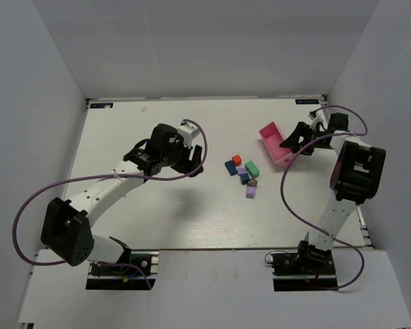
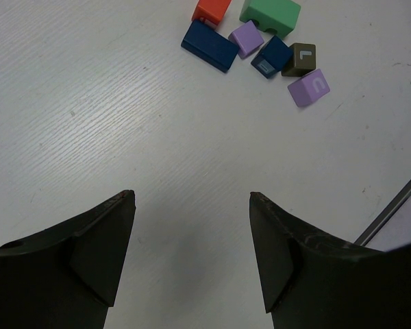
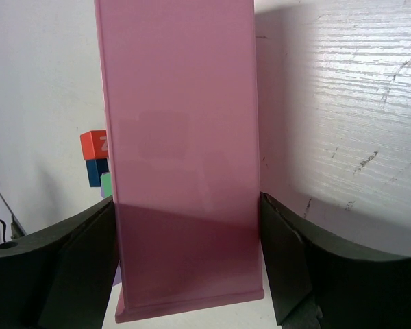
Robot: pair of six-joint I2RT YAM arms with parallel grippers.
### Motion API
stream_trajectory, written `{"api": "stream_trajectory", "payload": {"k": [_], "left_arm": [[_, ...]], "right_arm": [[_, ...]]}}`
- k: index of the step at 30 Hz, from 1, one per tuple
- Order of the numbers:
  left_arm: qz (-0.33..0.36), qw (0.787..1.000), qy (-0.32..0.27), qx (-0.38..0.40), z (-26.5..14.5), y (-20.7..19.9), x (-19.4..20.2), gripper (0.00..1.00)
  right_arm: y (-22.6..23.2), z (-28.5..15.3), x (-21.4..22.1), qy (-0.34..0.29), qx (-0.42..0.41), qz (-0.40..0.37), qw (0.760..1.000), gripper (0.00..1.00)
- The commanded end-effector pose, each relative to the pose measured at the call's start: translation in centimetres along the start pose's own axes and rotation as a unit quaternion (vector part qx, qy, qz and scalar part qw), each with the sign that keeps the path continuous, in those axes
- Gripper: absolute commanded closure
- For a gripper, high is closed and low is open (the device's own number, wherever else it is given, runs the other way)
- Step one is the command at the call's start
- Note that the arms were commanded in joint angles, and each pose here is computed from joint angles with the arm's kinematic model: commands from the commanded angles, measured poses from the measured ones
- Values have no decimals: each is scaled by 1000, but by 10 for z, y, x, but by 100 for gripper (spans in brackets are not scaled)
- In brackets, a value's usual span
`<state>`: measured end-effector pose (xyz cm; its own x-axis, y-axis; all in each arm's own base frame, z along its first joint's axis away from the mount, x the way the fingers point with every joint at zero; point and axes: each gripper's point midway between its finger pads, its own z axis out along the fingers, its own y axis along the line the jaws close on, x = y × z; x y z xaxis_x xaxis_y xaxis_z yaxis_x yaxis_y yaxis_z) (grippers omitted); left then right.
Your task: Build the wood block tower
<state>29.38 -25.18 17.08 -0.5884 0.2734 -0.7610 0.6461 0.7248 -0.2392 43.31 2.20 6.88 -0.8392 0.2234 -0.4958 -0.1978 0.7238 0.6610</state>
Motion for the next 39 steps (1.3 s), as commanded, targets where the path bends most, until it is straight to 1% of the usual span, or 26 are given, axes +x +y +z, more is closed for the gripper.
{"api": "stream_trajectory", "payload": {"k": [1, 3, 4, 5, 7, 11, 13, 16, 17, 25, 27, 30, 33, 34, 36, 37, 39], "left_arm": [[10, 1000, -10, 10, 0, -4, -5, 22], [10, 1000, -10, 10, 0, -4, -5, 21], [10, 1000, -10, 10, 0, -4, -5, 21], [10, 1000, -10, 10, 0, -4, -5, 21], [10, 1000, -10, 10, 0, -4, -5, 21], [10, 1000, -10, 10, 0, -4, -5, 21], [10, 1000, -10, 10, 0, -4, -5, 21], [10, 1000, -10, 10, 0, -4, -5, 21], [10, 1000, -10, 10, 0, -4, -5, 21], [10, 1000, -10, 10, 0, -4, -5, 21], [10, 1000, -10, 10, 0, -4, -5, 21], [10, 1000, -10, 10, 0, -4, -5, 21], [10, 1000, -10, 5, 0, -3, -5, 21], [10, 1000, -10, 5, 0, -3, -5, 21], [10, 1000, -10, 5, 0, -3, -5, 21], [5, 1000, -11, 0, 0, -1, -5, 21], [8, 1000, -10, -1, 1, -3, -5, 21]], "right_arm": [[-8, -1, -12, -12, 6, -8, 1000, 56], [-9, -2, -10, -11, 7, -5, 1000, 50], [-10, -4, -12, -15, 11, -7, 1000, 42], [-12, -6, -13, -17, 15, -7, 1000, 38], [-11, -7, -15, -19, 20, -9, 1000, 34], [-14, -11, -17, -24, 30, -11, 999, 23], [-15, -13, -18, -26, 30, -10, 999, 23], [-16, -12, -16, -24, 28, -6, 999, 18], [-17, -13, -16, -24, 30, -5, 999, 12], [-23, -12, -14, -20, 28, 4, 999, 11], [-21, -13, -16, -22, 30, -5, 999, 11], [-24, -23, -27, -37, 66, -37, 996, 11], [-11, -36, -40, -51, 82, -78, 992, 11], [-6, -48, -49, -66, 103, -98, 988, 11], [-7, -57, -55, -73, 128, -120, 982, 11], [5, -68, -61, -86, 132, -136, 978, 11], [6, -76, -66, -93, 152, -162, 970, 11]]}}
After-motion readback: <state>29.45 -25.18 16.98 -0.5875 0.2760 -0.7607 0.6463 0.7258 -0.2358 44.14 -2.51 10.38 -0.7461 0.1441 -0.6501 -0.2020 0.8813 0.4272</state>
